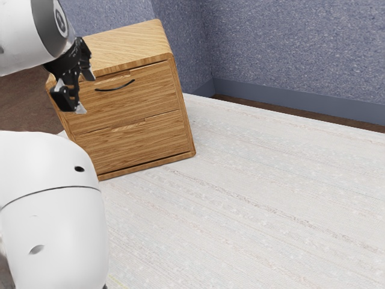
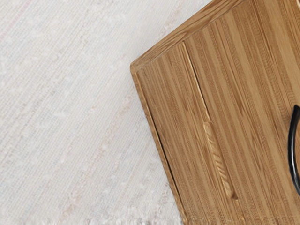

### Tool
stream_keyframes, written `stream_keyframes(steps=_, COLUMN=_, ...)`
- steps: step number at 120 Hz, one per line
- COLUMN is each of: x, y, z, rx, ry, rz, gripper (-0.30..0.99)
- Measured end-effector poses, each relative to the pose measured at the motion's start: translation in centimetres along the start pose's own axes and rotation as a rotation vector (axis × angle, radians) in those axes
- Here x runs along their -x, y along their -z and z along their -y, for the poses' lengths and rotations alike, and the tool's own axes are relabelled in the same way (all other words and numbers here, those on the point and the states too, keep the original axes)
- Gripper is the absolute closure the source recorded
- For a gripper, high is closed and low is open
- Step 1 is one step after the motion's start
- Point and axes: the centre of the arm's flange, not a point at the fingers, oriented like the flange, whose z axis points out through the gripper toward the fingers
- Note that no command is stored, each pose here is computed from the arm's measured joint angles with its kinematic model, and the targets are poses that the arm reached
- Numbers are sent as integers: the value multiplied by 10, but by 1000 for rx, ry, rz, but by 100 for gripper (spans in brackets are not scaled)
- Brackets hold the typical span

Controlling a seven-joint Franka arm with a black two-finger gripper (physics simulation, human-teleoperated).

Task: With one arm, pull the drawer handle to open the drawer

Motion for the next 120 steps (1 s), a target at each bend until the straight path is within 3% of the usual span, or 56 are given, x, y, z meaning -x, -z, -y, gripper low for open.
stream_keyframes(steps=13, x=18, y=-19, z=-5, rx=-1, ry=6, rz=37, gripper=6)
stream_keyframes(steps=26, x=26, y=-21, z=-6, rx=-6, ry=29, rz=36, gripper=8)
stream_keyframes(steps=41, x=48, y=-10, z=-3, rx=-32, ry=11, rz=-43, gripper=6)
stream_keyframes(steps=59, x=62, y=-23, z=-5, rx=-42, ry=75, rz=-39, gripper=7)
stream_keyframes(steps=82, x=45, y=-34, z=-5, rx=-24, ry=222, rz=-15, gripper=12)
stream_keyframes(steps=120, x=19, y=-76, z=-53, rx=70, ry=351, rz=16, gripper=17)
